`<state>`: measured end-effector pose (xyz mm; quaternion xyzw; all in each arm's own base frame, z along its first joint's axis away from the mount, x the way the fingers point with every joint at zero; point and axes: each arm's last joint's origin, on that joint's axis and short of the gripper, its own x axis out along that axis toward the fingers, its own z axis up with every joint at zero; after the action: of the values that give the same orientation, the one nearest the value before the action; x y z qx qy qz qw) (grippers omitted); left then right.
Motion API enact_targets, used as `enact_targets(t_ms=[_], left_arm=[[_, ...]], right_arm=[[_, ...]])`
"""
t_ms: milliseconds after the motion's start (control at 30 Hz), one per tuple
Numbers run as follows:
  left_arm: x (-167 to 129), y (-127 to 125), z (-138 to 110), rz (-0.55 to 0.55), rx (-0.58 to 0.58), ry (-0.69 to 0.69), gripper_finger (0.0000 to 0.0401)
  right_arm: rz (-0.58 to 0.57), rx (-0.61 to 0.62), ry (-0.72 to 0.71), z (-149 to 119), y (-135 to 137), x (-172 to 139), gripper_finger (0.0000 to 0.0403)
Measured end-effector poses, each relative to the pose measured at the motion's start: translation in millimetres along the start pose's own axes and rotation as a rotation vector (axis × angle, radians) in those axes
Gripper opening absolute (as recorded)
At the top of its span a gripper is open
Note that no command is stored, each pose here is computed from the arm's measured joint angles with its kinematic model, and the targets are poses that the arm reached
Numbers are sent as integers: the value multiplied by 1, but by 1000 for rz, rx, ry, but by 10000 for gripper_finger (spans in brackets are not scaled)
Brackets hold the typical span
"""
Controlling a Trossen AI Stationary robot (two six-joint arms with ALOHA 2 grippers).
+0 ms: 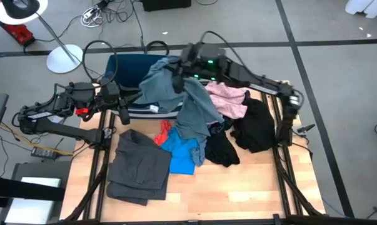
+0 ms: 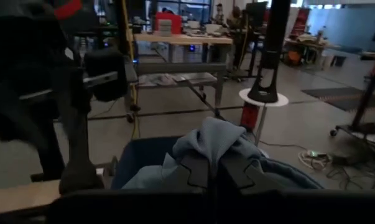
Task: Sort clothes
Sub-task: Put the blue pants into the blue laundry bin
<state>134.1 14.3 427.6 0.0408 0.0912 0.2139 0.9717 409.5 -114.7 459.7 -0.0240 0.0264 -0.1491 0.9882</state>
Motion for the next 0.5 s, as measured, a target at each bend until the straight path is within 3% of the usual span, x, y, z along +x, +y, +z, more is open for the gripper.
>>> enact_targets(t_ms=[300, 500], left_arm=[[0, 0, 0, 0, 1, 2, 80], [0, 0, 0, 0, 1, 3, 80]], right_arm=[[-17, 108, 82, -38, -17, 62, 9], [-22, 232, 275, -73, -32, 73, 67]])
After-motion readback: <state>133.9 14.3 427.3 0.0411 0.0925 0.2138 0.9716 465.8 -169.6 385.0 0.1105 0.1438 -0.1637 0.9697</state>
